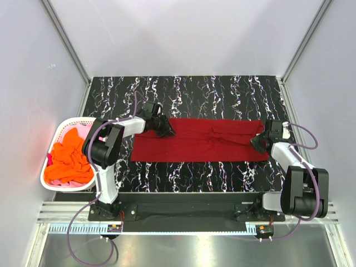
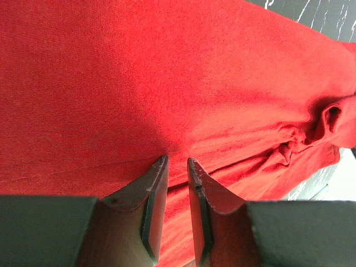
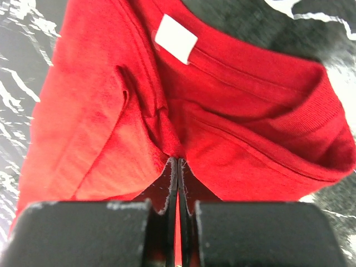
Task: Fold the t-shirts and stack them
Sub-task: Fold the tshirt
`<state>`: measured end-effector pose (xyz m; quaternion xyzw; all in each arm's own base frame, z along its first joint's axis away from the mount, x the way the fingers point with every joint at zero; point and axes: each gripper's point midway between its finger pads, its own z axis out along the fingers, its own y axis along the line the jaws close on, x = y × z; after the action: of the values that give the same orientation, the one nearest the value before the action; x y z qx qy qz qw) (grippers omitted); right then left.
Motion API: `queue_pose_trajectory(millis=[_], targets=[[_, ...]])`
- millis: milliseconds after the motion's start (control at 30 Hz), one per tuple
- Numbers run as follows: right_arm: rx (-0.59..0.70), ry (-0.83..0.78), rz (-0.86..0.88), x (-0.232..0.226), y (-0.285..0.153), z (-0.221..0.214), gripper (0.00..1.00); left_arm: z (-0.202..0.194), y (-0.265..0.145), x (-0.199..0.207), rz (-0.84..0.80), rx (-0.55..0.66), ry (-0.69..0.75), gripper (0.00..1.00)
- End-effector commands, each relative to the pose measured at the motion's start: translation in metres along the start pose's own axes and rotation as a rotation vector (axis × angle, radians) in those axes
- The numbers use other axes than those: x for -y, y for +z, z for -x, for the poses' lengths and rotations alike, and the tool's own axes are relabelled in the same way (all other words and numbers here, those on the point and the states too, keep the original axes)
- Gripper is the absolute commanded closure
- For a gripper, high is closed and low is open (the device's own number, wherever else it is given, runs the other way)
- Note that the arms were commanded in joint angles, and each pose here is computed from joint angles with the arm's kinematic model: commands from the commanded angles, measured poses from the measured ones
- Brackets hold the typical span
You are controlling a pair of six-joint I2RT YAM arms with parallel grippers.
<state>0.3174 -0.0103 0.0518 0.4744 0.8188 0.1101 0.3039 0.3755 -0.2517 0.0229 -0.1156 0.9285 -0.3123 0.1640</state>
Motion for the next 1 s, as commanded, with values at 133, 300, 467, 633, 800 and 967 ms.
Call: queue_pose_trajectory(millis=[133, 300, 467, 633, 800, 967], targets=[[0.032, 0.006, -0.028, 0.004, 0.006, 0.003, 0.9, -0.007, 0.007, -0.014, 0.059, -0.014, -0.006, 0.72], [0.018, -0.022, -0.06, 0.001, -0.004, 0.009, 0.67, -0.001, -0.01, 0.004, 0.025, -0.003, 0.022, 0.71], [0.044, -0.047, 0.011, -0.021, -0.019, 0.022, 0.73, 0.009, -0.028, 0.027, -0.021, 0.018, 0.064, 0.69], [-0.017, -0.094, 0.043, -0.042, -0.005, 0.023, 0.87, 0.011, -0.036, 0.049, -0.087, 0.01, 0.085, 0.69], [-0.053, -0.097, 0.071, -0.051, 0.012, 0.018, 0.89, 0.011, -0.055, 0.063, -0.116, 0.012, 0.128, 0.69], [-0.071, -0.087, 0.061, -0.048, 0.032, 0.011, 0.89, 0.01, -0.082, 0.075, -0.132, 0.012, 0.204, 0.69]])
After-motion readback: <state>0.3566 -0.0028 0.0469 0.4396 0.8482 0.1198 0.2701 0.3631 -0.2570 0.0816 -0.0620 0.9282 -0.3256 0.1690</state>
